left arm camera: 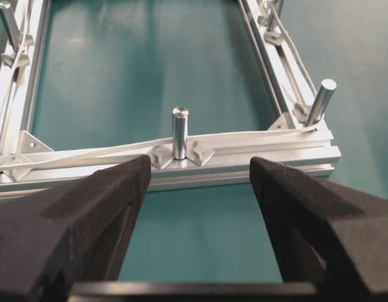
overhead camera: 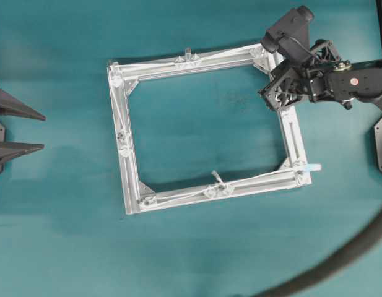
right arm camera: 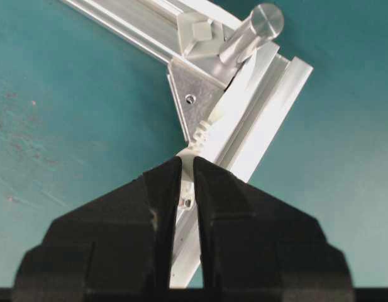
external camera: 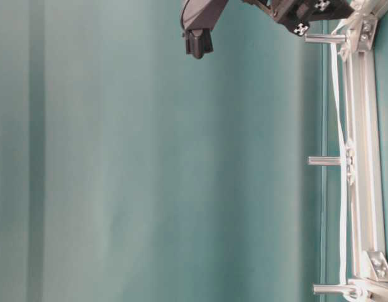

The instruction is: Move the cable alternately left and right between 8 pins so it hooks onto each one.

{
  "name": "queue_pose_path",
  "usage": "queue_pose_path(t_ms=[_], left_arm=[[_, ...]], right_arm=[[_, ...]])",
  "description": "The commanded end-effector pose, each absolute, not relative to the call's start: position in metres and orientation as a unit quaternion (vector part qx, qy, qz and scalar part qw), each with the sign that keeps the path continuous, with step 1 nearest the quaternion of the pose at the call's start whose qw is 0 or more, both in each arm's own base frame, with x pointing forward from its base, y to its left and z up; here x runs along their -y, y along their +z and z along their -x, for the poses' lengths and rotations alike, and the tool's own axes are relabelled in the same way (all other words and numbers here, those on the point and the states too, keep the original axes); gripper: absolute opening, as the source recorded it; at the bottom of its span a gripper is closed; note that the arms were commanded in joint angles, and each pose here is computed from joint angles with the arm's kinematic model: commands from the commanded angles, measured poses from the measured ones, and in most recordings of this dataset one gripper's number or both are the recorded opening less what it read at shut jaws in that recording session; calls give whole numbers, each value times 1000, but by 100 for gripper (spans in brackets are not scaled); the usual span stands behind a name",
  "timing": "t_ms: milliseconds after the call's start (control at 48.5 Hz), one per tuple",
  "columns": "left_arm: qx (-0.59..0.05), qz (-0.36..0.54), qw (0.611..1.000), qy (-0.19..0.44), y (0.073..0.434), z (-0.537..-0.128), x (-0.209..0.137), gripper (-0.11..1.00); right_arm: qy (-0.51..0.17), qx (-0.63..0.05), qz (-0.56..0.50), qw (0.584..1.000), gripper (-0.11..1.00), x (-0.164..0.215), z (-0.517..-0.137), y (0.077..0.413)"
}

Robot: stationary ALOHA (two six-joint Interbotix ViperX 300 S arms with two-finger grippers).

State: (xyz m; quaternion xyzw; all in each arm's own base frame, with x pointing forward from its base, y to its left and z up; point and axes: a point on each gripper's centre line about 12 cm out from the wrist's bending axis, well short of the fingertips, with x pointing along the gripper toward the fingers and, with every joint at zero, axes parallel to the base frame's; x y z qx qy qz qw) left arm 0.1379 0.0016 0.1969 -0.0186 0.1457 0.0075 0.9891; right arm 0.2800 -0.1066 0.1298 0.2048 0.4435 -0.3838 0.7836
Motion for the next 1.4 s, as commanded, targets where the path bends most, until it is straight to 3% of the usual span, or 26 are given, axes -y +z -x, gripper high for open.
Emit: queue_pose_path(t_ms=[0, 515, 557, 722, 784, 1113, 1381], left_arm=[[-138, 21, 990, 7, 202, -139, -1, 75], [-138, 21, 990, 6, 202, -139, -1, 75], [-138, 21, 990, 7, 202, -139, -1, 75], [-138, 21, 990, 7, 202, -139, -1, 75], [-138, 21, 990, 6, 202, -139, -1, 75], [-138, 21, 990, 7, 202, -139, -1, 75], [-138, 21, 990, 7, 202, -139, -1, 75]], right_arm=[[-379, -439, -216, 785, 9, 102, -282, 131], [-381, -442, -236, 777, 9, 100, -280, 129], [-382, -442, -237, 776, 13, 100, -280, 129], [-392, -447, -234, 769, 51, 101, -278, 129], [-395, -449, -232, 768, 57, 101, -278, 130], [-389, -423, -235, 784, 57, 102, -276, 149], [-335, -349, -234, 843, 58, 95, -278, 194]])
